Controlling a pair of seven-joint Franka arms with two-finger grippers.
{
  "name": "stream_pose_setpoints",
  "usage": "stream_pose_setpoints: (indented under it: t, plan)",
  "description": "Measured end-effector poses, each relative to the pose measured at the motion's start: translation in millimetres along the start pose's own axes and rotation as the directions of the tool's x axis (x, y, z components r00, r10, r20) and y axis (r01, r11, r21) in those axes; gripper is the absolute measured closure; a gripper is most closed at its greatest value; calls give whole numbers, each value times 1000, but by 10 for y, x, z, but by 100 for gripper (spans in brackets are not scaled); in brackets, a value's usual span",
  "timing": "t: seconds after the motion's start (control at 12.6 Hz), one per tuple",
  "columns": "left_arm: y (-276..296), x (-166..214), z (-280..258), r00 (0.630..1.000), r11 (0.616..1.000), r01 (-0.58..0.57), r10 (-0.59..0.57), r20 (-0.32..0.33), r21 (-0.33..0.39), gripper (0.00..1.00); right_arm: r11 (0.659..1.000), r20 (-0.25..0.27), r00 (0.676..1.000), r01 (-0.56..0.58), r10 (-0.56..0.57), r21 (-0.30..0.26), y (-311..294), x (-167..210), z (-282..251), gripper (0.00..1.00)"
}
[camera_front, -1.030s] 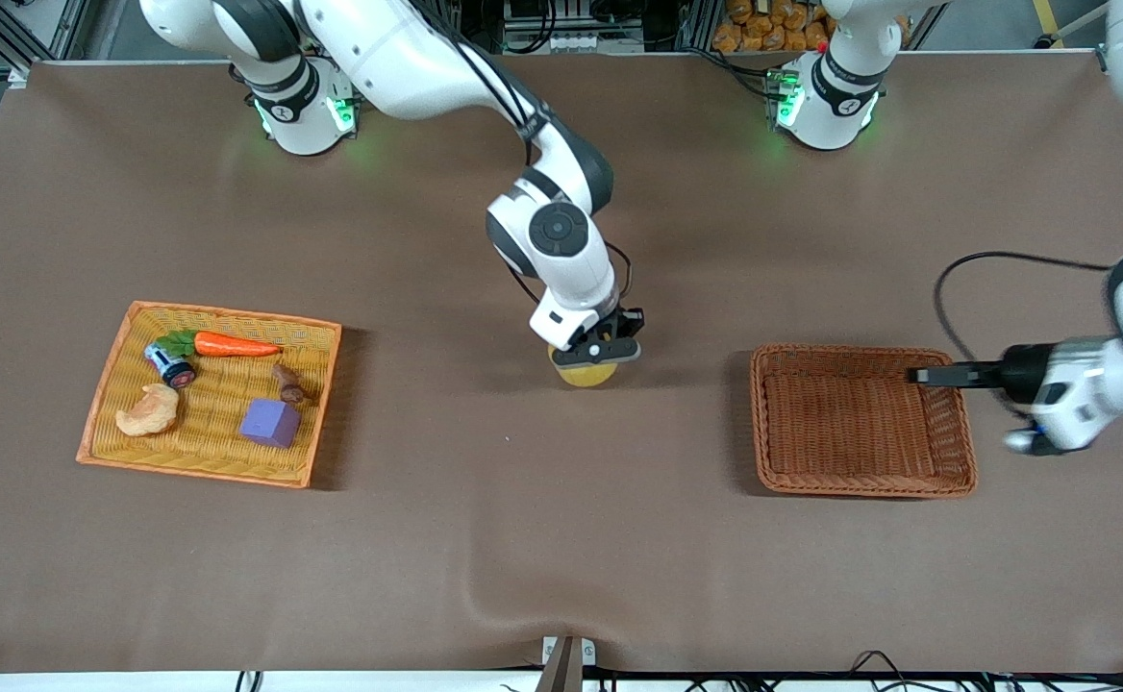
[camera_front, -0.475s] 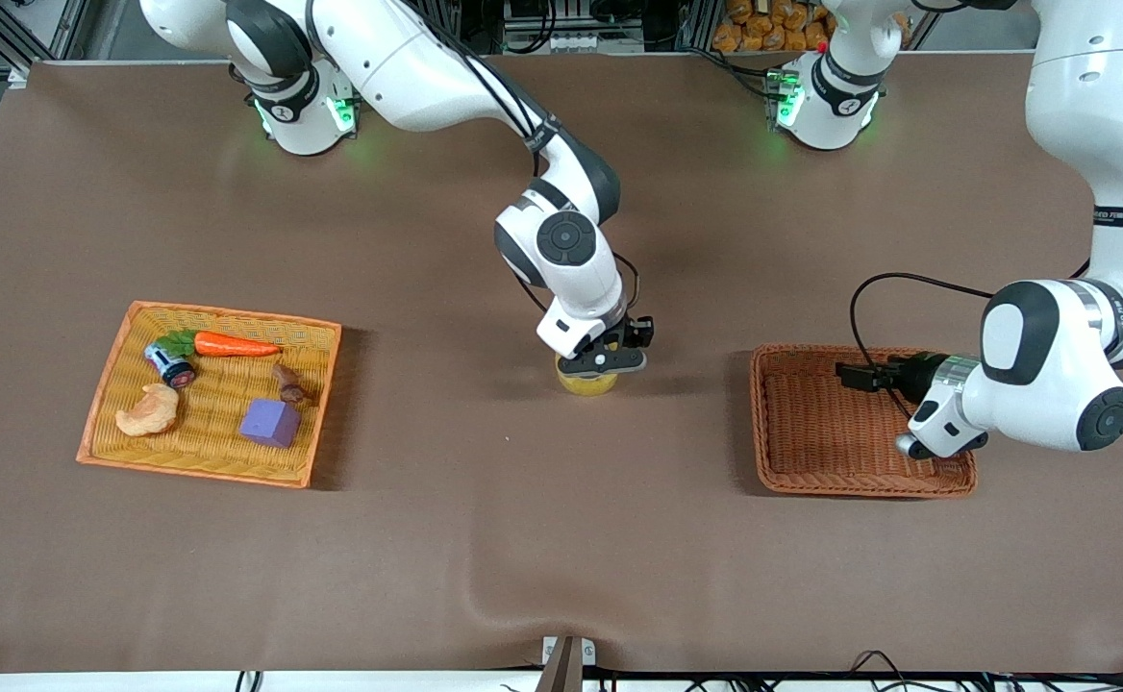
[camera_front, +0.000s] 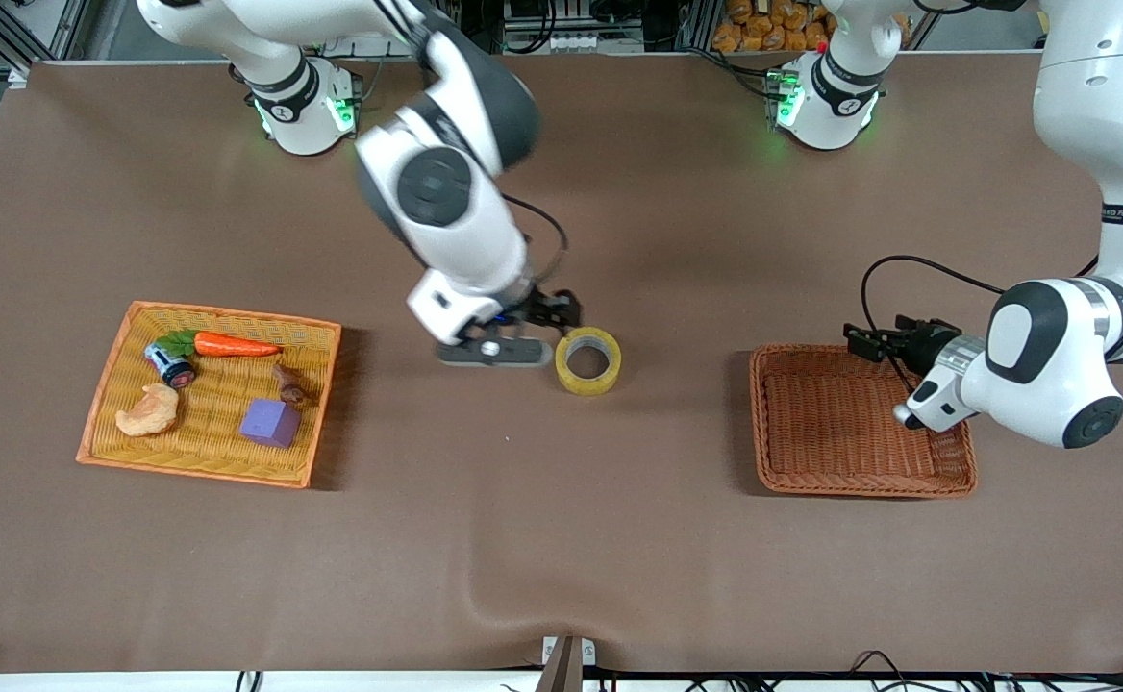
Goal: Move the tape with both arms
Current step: 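Set the tape down, open the right gripper while the left gripper approaches, then lower the left gripper onto the tape roll and grasp it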
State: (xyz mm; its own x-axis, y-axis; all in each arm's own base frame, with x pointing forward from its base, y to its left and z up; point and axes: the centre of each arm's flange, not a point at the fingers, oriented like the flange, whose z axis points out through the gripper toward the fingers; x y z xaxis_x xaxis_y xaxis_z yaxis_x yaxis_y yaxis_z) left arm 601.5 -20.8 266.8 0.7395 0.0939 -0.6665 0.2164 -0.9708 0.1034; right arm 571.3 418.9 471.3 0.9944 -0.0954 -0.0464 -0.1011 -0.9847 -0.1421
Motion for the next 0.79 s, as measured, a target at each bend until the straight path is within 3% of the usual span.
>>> stream_pose_setpoints:
  t: [0.24, 0.79]
  plan:
    - [242, -77, 76, 999, 998, 50, -50, 17, 26, 0, 1000, 10, 1000, -18, 18, -9, 894, 220, -338, 0]
    - [1784, -581, 90, 995, 987, 59, -45, -92, 151, 0, 998, 7, 998, -68, 68, 10, 3006, 215, -1678, 0]
